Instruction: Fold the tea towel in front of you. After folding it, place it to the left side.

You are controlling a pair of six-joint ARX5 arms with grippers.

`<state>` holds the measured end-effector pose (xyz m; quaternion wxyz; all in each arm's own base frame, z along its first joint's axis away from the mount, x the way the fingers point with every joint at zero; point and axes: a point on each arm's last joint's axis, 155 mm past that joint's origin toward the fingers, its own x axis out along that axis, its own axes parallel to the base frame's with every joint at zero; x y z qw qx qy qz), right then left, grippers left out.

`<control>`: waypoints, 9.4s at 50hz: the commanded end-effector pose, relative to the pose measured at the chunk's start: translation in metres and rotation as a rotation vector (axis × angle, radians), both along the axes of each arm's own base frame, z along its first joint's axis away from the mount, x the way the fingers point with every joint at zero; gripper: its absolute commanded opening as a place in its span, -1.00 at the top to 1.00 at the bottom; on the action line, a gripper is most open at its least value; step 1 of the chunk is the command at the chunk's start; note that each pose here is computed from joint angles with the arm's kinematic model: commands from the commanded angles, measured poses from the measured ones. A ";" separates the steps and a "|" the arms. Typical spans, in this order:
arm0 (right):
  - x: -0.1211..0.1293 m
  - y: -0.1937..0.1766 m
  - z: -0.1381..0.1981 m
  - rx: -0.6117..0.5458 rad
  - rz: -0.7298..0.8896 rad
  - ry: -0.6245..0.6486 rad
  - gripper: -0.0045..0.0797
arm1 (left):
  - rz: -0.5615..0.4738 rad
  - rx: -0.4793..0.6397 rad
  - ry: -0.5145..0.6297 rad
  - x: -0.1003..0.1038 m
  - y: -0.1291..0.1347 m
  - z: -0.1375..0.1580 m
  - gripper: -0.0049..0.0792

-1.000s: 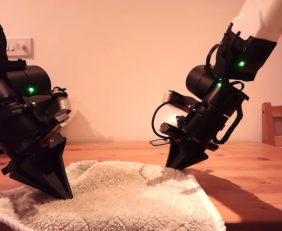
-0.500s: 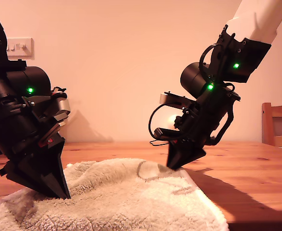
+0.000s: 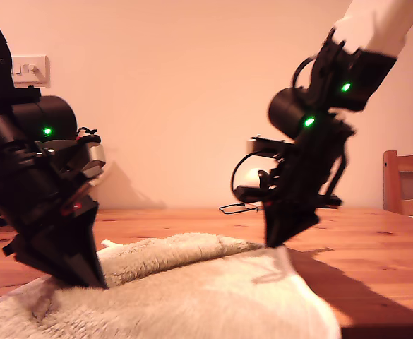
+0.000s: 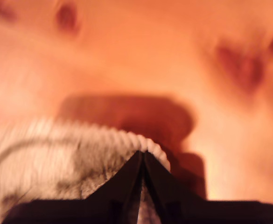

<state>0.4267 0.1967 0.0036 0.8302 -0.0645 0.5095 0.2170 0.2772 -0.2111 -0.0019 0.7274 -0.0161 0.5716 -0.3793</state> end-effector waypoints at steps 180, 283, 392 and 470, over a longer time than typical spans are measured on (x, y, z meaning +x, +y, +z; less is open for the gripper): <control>-0.077 0.094 -0.040 0.040 0.254 0.270 0.92 | 0.157 -0.169 -0.165 0.104 0.006 0.059 0.94; -0.043 0.099 0.106 0.040 0.452 -0.332 0.92 | 0.037 0.008 -0.598 0.005 0.027 0.066 0.94; -0.170 0.033 0.052 -0.167 1.033 -0.407 0.21 | -0.417 0.449 -0.627 -0.056 0.026 -0.006 0.93; -0.192 0.111 0.006 -0.075 1.104 -0.408 0.06 | -0.390 0.288 -0.636 -0.060 -0.004 0.124 0.93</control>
